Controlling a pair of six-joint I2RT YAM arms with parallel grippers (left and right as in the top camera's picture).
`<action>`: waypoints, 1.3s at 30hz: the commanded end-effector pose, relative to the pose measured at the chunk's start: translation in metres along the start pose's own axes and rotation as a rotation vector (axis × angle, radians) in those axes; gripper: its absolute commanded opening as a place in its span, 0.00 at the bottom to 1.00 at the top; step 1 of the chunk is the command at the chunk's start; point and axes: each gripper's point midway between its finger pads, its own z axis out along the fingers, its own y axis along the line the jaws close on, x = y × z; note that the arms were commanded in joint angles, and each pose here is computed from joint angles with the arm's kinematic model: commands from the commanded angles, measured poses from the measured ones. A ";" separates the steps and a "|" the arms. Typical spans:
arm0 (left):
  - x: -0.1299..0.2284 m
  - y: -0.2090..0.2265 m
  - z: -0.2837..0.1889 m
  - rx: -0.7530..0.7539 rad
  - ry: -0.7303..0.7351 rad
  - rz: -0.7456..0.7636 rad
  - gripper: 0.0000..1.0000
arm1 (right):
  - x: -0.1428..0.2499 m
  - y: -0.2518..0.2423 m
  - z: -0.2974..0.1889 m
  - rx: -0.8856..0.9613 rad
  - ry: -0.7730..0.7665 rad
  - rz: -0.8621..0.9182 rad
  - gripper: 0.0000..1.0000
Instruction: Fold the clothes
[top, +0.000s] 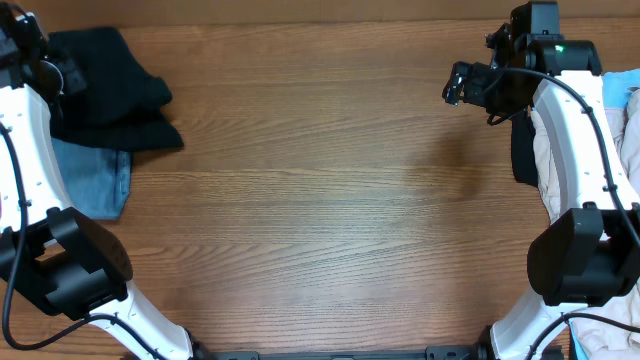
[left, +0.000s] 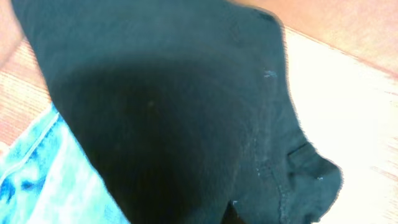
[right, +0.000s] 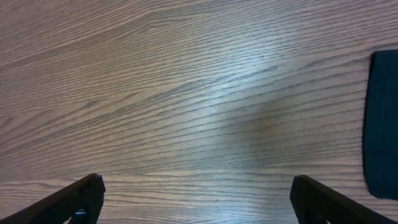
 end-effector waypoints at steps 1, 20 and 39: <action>-0.052 -0.013 -0.044 0.053 -0.199 0.129 0.04 | -0.002 0.001 0.000 0.000 -0.007 -0.003 1.00; -0.002 0.071 -0.052 -0.216 0.013 -0.076 0.04 | -0.002 0.001 0.000 0.001 -0.006 -0.003 1.00; 0.145 0.152 -0.031 -0.257 0.403 -0.649 1.00 | -0.002 0.001 0.000 0.001 -0.006 -0.003 1.00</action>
